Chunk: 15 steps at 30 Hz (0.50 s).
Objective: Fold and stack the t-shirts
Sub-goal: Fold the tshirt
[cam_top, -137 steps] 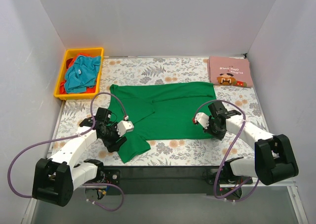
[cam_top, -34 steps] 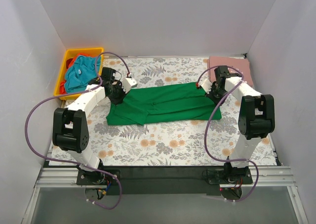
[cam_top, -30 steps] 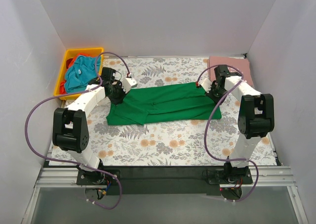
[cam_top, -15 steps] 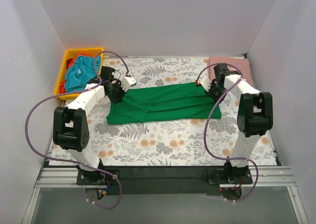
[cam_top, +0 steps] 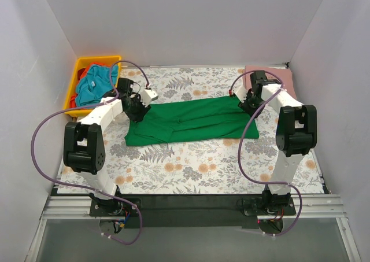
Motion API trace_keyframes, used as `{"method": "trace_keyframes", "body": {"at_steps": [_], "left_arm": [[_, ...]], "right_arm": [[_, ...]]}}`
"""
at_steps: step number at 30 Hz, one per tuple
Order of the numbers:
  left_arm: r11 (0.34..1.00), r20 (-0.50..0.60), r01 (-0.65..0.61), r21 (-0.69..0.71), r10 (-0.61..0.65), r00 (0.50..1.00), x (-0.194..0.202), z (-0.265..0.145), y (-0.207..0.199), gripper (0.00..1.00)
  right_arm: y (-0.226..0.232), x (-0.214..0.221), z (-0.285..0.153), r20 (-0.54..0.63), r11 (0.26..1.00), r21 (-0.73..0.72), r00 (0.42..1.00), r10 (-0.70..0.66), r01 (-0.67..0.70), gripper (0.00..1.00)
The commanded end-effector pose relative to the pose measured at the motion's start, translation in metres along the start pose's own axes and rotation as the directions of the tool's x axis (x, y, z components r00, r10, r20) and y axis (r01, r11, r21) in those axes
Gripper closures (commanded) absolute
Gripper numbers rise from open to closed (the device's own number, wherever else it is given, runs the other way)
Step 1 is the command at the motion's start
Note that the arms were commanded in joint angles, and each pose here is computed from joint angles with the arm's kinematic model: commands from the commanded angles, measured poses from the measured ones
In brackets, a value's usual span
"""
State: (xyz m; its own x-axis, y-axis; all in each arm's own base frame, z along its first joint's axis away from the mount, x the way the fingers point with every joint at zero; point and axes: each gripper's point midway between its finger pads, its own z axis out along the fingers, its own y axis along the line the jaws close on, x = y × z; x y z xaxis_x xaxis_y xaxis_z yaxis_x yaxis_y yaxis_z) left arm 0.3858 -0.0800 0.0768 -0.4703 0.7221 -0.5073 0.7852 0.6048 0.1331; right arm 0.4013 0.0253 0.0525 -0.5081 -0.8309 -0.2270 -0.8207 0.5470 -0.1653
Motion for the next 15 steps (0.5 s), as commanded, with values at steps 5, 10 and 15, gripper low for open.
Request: {"method": "trace_keyframes", "body": {"at_steps": [5,10,15], "left_arm": [[0.971,0.127,0.238,0.029,-0.239,0.963,-0.005,-0.06,0.015,0.58],[0.904,0.135,0.42,0.083,-0.428,0.894,0.031,-0.081,0.001,0.57],[0.838,0.099,0.526,0.143,-0.541,0.835,0.053,-0.073,-0.035,0.46]], "right_arm": [[-0.025,0.017,-0.054,0.097,0.979,-0.007,0.974,0.203,-0.203,0.52],[0.012,0.033,-0.064,0.091,0.895,-0.235,0.908,0.408,-0.379,0.52],[0.049,0.04,-0.054,0.044,0.796,-0.377,0.849,0.526,-0.474,0.53]]}}
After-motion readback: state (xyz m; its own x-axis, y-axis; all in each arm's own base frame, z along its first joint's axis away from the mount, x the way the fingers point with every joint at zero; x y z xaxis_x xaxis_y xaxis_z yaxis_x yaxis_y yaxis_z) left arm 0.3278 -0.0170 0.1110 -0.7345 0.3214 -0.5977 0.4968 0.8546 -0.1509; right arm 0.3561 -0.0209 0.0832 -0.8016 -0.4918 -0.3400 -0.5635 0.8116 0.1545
